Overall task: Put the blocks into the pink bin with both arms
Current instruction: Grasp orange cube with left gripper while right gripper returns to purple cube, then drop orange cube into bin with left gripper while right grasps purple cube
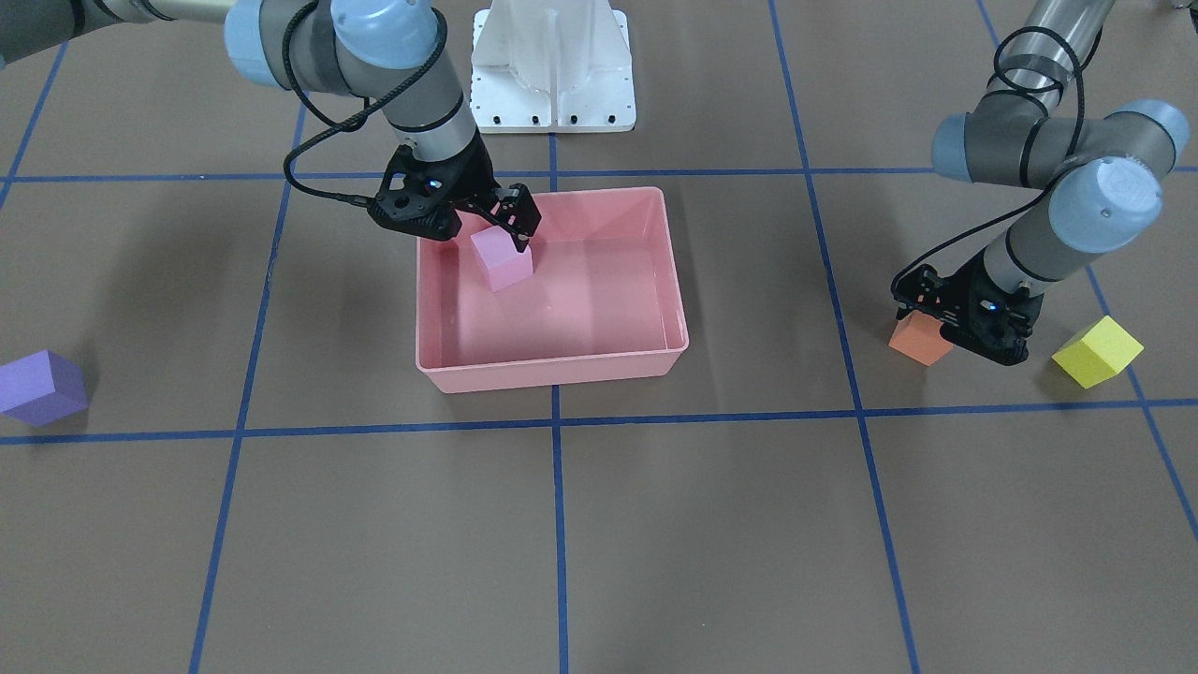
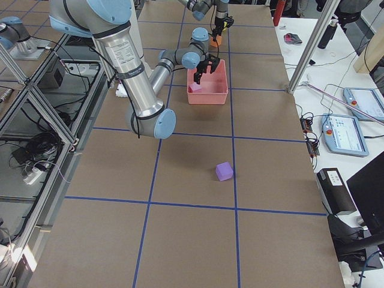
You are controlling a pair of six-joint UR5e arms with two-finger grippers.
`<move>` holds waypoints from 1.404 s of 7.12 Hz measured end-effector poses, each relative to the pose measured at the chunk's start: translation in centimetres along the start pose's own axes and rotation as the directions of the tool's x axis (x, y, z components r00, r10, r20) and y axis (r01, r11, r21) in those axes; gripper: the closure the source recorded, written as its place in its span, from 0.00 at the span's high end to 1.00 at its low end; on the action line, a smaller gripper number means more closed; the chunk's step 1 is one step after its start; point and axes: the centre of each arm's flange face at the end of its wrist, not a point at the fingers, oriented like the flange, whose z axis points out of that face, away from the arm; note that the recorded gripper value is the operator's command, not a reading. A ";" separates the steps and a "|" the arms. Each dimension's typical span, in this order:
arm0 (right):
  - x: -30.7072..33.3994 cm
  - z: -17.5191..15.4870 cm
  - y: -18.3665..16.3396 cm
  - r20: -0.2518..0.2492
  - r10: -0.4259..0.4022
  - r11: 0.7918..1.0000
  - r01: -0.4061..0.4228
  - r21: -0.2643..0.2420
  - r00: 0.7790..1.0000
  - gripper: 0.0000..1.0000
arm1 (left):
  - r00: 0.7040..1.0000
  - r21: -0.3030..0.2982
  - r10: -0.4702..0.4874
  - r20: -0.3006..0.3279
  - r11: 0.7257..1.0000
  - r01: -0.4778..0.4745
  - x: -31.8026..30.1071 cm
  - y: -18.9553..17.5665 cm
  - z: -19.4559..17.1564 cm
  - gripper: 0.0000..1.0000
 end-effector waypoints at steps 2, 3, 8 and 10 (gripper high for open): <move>5.8 -5.8 -8.4 0.018 0.026 1.000 -0.026 0.016 1.000 1.00 | 1.000 -0.010 0.000 -0.006 1.000 0.000 0.6 0.2 0.6 0.33; 10.2 -7.2 -12.5 -0.012 -0.020 0.999 0.020 0.039 1.000 1.00 | 1.000 -0.014 -0.006 -0.008 1.000 0.006 0.8 0.3 0.7 0.00; 31.6 -6.8 -24.9 -0.265 -0.330 0.940 0.341 -0.003 0.906 1.00 | 0.942 0.027 -0.306 -0.136 0.950 0.312 10.7 -2.5 -11.8 0.00; 35.7 -6.3 -28.2 -0.297 -0.486 0.870 0.486 -0.081 0.822 1.00 | 0.862 0.024 -0.473 -0.184 0.874 0.485 18.5 -7.3 -19.0 0.00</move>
